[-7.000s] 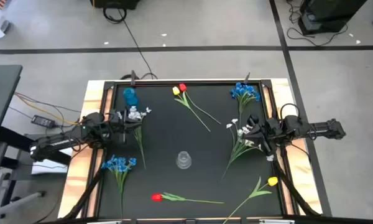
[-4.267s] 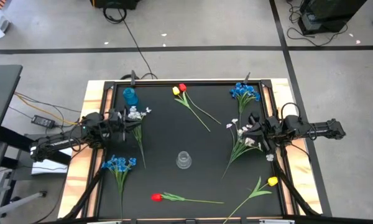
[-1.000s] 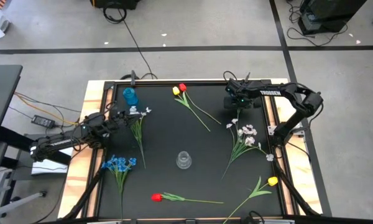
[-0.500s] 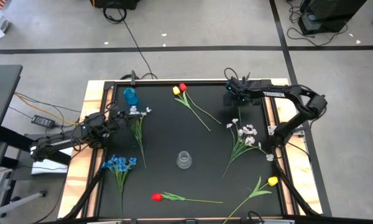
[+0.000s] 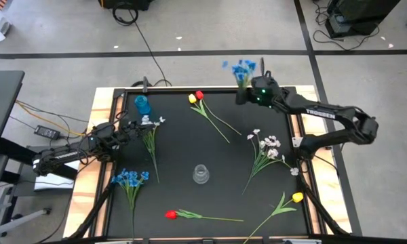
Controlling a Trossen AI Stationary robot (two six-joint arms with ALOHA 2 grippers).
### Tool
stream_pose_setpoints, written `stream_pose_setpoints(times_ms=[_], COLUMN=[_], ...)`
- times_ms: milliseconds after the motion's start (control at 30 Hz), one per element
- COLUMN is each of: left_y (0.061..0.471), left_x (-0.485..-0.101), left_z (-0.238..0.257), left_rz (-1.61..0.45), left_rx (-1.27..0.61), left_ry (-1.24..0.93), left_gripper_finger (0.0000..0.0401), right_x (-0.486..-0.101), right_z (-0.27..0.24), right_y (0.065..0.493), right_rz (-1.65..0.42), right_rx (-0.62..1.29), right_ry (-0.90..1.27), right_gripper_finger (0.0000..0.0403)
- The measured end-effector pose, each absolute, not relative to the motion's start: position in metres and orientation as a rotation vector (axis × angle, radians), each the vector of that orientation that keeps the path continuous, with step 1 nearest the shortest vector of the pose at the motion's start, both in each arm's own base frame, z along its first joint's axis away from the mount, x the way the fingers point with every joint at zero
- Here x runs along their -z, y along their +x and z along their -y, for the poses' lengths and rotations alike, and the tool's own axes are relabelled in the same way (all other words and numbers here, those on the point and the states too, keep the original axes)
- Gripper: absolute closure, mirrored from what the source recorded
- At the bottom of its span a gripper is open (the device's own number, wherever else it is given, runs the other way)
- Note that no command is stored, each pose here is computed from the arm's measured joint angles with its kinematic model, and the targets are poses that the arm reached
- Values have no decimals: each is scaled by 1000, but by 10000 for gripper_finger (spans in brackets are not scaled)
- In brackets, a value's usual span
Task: Sort flowers into vase by color
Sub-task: Put the right blue flower into the blue vase
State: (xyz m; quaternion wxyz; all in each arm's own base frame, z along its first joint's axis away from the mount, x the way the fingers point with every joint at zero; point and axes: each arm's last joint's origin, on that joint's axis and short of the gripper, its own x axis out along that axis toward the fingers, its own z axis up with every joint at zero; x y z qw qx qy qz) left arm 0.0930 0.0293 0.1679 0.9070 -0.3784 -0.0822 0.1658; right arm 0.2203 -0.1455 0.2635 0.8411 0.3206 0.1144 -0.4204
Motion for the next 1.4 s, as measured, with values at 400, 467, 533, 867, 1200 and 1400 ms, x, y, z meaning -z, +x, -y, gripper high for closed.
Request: stream_pose_setpoints(times_ms=[400,467,533,867,1200,1400], left_y=[93,93,93,93,94,93], left_x=[-168,-168,-168,-168,-173,-179], left_z=[-29,-29,-29,-29,-26,-25], left_rz=[160,159,159,149,148,179], left_rx=[-345,-345,-346,-348,-224,-168], left_ry=[-729,-728,-724,-665,-597,-573], left_gripper_finger=[378,378,378,378,378,378], right_x=[-306,-308,-310,-305,-281,-263], right_z=[95,89,82,41,-9,-32], right_y=[255,257,260,288,326,335], right_rz=[25,46,60,92,293,252], right_rx=[459,419,360,36,-180,-209], right_ry=[379,408,426,56,115,152], right_gripper_finger=[372,372,372,371,380,379])
